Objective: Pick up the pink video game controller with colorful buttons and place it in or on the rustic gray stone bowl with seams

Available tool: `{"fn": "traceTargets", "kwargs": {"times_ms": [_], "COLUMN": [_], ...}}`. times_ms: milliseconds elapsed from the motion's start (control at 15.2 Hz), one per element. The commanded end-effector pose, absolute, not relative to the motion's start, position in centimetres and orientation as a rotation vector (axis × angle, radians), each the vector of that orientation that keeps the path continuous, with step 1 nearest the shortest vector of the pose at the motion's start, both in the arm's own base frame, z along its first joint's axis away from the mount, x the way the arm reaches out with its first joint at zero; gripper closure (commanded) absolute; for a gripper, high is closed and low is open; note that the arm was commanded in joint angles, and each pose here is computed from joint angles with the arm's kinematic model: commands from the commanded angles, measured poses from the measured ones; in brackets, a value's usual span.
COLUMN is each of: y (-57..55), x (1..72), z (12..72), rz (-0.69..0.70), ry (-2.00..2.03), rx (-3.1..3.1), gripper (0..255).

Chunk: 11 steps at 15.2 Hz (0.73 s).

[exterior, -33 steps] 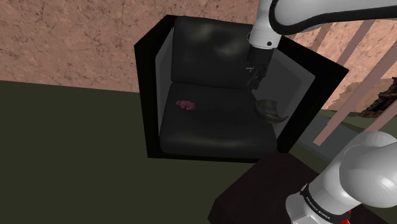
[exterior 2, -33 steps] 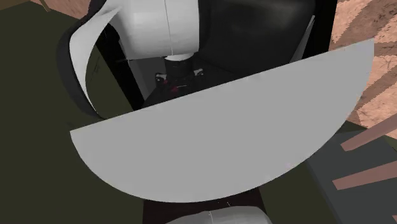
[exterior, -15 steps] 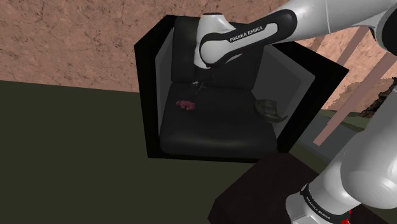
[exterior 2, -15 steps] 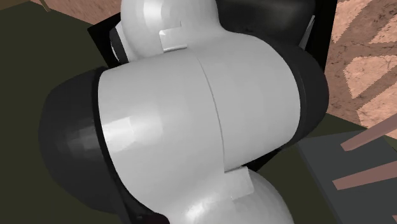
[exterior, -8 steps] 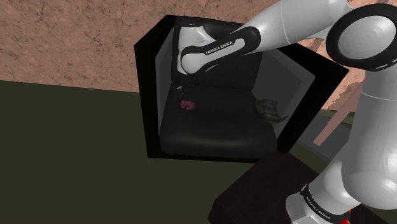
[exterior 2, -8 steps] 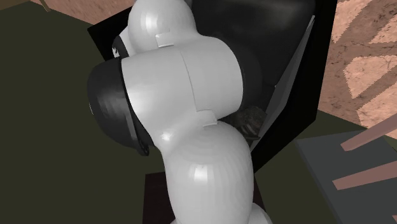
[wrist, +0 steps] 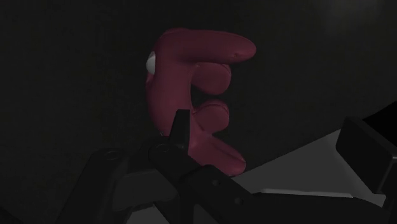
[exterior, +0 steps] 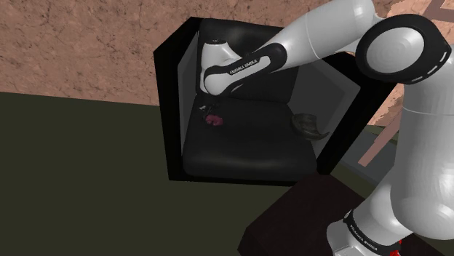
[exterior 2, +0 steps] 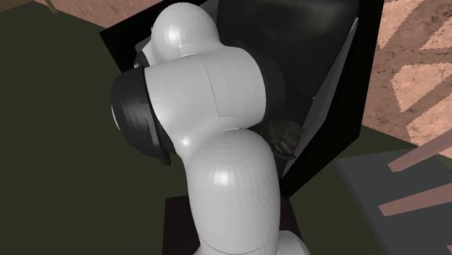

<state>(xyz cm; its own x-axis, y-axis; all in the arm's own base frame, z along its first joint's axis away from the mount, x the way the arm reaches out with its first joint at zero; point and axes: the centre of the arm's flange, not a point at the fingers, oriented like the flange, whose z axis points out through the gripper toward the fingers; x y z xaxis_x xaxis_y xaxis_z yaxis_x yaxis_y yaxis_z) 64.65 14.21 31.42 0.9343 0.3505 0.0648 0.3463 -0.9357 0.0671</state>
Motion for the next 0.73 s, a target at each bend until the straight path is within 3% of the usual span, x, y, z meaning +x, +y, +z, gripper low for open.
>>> {"fn": "traceTargets", "kwargs": {"times_ms": [0,396,462,660], "y": [14.2,14.2,14.2,14.2], "x": [64.64,64.64,64.64,64.64], "z": [31.11,31.12,31.12,31.12], "rz": [0.118,0.118,0.118,0.118], "ry": [0.547,0.547,0.547,0.547], "rx": [3.036,3.036,3.036,3.036], "gripper": [0,0,255,255]}}
